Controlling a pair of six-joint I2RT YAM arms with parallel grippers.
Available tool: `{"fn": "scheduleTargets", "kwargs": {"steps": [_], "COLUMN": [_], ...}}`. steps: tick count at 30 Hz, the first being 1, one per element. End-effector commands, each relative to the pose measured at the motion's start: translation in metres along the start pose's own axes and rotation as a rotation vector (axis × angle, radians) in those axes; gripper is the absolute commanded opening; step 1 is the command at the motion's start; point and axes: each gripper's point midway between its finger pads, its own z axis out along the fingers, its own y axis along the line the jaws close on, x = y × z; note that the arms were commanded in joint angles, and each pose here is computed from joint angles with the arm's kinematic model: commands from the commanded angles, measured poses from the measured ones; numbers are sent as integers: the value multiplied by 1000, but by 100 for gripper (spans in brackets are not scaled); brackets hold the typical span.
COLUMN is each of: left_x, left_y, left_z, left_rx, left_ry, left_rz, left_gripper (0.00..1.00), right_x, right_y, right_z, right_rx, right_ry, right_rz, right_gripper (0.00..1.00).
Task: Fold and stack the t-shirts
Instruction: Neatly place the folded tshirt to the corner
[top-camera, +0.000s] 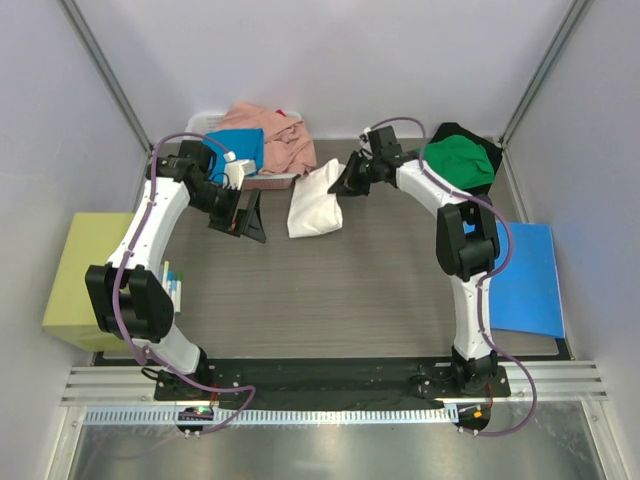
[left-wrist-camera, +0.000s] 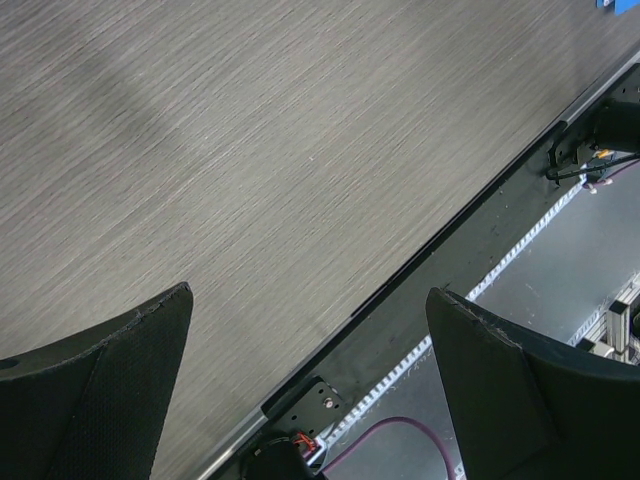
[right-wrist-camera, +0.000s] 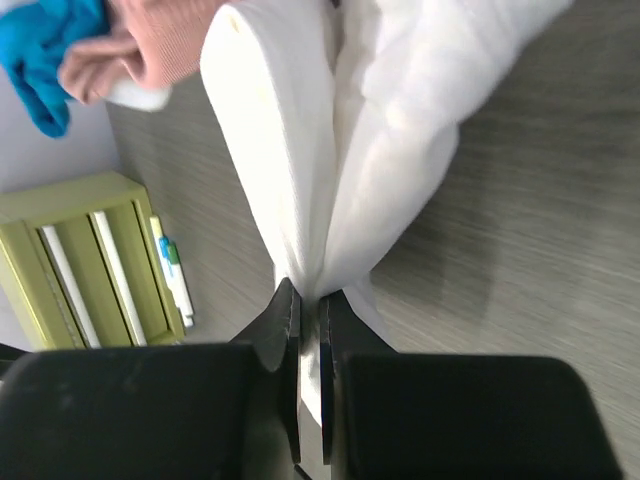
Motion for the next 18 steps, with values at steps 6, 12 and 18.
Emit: {"fn": "scheduleTargets", "kwargs": {"steps": [6,12,18], "left_x": [-4,-7,-6], "left_y": [-7,-8,-8], "left_z": [-11,-10,-11], "left_rx": [2,10,5], "left_ry": [-41,-47,-49], "left_rz": [23,17,16], "left_gripper": [100,100,100], "right_x": [-120,-219,-270], "right_y": [-20,-38,-87], "right_z": [-98,-157,-211], "right_rx": [11,-72,-122], "right_ry": [-268,-439,-579], "right_rz": [57,121,227], "right_gripper": [1,1,1]}}
